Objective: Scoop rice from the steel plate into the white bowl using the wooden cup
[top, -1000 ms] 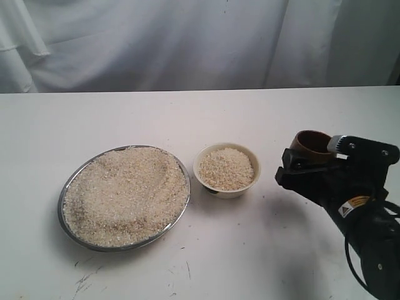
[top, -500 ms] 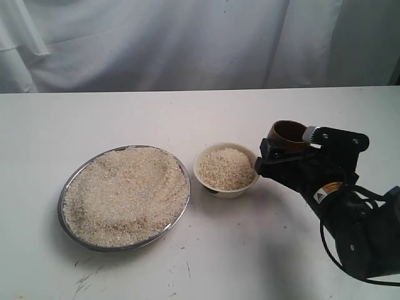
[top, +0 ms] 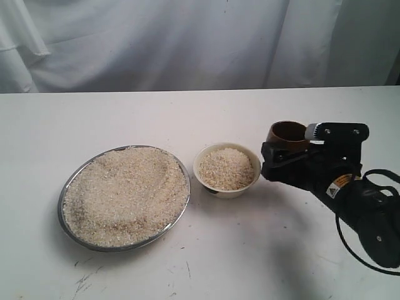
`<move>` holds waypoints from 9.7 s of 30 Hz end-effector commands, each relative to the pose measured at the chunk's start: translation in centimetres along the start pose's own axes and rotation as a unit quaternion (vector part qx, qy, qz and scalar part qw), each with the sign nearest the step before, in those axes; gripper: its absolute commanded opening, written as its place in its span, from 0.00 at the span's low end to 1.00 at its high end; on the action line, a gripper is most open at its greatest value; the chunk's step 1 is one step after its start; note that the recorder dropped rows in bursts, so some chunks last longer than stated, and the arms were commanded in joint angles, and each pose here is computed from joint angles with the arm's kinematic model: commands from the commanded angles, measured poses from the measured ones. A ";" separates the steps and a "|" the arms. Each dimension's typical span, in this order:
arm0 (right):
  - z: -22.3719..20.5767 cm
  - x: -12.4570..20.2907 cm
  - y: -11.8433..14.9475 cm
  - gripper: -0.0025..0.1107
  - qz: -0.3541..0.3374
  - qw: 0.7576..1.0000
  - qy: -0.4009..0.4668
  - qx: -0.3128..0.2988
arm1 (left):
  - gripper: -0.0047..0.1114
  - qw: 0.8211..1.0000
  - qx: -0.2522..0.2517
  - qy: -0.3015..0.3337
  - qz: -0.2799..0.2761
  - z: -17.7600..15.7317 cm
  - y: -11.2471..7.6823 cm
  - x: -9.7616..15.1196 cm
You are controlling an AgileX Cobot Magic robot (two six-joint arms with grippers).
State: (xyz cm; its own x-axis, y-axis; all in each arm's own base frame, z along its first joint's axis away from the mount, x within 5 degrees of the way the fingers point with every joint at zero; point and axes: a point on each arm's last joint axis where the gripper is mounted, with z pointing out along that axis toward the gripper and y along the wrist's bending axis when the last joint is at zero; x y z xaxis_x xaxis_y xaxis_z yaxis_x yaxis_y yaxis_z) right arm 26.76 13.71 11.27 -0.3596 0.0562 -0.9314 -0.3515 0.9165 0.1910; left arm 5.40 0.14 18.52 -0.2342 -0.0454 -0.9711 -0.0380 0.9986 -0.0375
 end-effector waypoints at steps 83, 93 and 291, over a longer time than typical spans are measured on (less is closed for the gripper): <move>-2.3 1.2 2.5 0.02 -0.098 0.924 0.158 -0.333 | 0.04 1.000 -0.001 -0.003 -0.001 0.0 0.0 0.1; -2.5 -3.0 -1.6 0.02 -0.123 0.966 0.073 -0.215 | 0.04 1.000 -0.001 -0.003 -0.001 0.0 0.0 0.1; -4.0 -13.0 -2.8 0.02 -0.140 0.974 0.077 -0.159 | 0.04 1.000 -0.001 -0.003 -0.001 0.0 0.0 0.1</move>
State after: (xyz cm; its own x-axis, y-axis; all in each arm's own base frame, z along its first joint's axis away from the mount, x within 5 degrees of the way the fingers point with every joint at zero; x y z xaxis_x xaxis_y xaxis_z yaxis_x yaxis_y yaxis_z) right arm 29.77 9.73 23.15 -0.2915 -0.2463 -0.9243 -0.7394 0.6710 0.0544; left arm 5.40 0.14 18.52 -0.2342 -0.0454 -0.9711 -0.0380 0.9986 -0.0375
